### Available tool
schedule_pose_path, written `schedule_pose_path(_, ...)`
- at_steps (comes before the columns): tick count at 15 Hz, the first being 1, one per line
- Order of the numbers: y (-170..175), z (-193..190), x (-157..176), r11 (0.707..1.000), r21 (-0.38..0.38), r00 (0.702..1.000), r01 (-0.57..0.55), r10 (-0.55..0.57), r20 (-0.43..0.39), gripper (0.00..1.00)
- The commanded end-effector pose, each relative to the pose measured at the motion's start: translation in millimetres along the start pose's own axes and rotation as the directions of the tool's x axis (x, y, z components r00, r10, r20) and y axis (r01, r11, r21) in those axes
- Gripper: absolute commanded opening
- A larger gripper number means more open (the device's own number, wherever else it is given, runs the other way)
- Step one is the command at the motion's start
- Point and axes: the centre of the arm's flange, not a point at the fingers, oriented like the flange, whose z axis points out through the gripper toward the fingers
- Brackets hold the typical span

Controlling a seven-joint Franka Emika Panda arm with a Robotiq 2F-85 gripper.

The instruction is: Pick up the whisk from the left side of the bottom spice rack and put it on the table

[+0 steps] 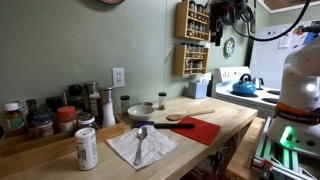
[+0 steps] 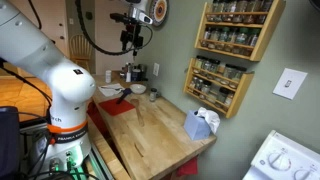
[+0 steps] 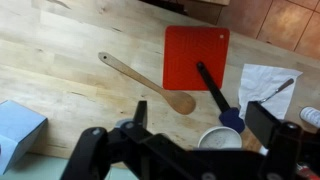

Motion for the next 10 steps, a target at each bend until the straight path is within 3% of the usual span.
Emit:
schedule_pose_path(1, 0.0, -0.1, 0.0, 1.000, 0.000, 1.000, 0.000, 0.000, 0.000, 1.00)
schedule_pose_path(10, 6.0, -0.2, 8.3, 1.000, -0.007, 1.000, -0.009, 0.009, -0.020, 1.00)
